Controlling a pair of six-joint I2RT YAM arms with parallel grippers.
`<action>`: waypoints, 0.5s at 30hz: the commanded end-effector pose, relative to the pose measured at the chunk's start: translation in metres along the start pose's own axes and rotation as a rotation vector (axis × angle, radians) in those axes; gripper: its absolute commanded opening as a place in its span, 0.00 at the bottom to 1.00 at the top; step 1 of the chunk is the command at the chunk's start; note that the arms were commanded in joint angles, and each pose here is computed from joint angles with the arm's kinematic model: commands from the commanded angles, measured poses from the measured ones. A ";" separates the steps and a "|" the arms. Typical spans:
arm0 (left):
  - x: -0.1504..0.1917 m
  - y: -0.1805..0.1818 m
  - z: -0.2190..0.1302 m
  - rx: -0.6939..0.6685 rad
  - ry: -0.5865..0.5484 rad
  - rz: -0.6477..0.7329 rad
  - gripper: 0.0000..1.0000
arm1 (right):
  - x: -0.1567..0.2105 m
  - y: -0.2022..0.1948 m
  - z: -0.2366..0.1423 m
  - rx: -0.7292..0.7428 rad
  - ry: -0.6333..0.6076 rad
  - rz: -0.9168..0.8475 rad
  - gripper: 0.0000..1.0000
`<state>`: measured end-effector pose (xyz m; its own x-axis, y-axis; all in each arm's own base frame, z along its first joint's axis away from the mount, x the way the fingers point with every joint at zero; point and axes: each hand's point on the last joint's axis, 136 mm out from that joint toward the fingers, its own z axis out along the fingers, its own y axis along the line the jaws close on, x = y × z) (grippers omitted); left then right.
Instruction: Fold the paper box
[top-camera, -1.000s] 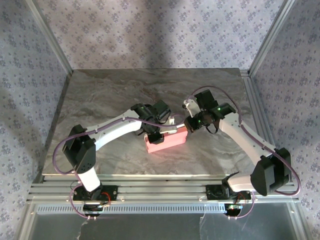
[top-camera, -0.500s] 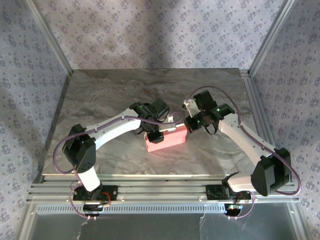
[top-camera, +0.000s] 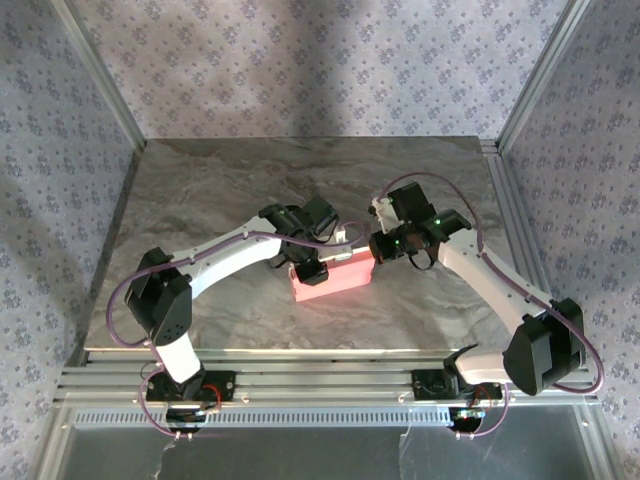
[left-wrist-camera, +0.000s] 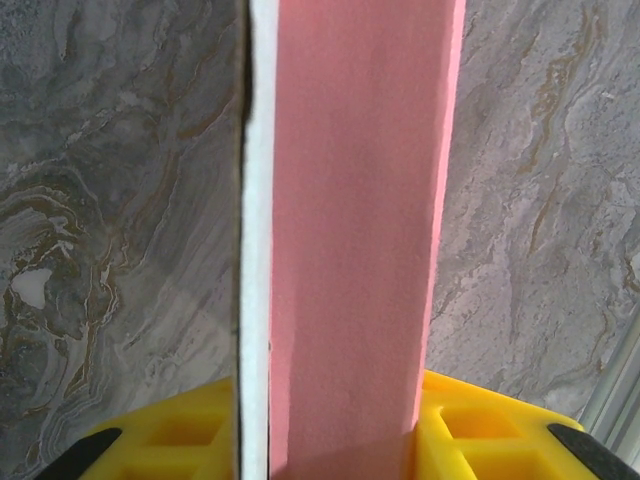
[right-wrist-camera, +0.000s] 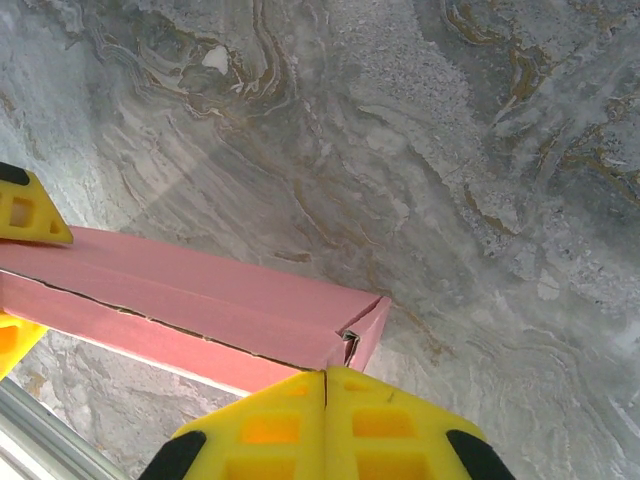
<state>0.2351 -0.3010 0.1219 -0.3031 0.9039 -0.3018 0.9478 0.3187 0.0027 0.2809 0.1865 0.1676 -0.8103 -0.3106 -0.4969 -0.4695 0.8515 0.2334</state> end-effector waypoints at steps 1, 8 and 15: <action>-0.007 0.009 0.000 -0.021 -0.010 -0.024 0.34 | 0.006 0.003 -0.004 -0.005 0.003 0.036 0.00; -0.006 0.011 0.002 -0.032 0.001 -0.034 0.34 | 0.006 0.002 0.002 -0.009 -0.016 0.078 0.00; -0.006 0.014 0.001 -0.048 -0.003 -0.038 0.35 | 0.005 0.003 0.005 -0.019 -0.064 0.106 0.00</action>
<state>0.2380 -0.3004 0.1211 -0.3207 0.8991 -0.2980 0.9406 0.3393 0.0117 0.2847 0.1887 0.1666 -0.8206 -0.2109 -0.5312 -0.4068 0.8684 0.2836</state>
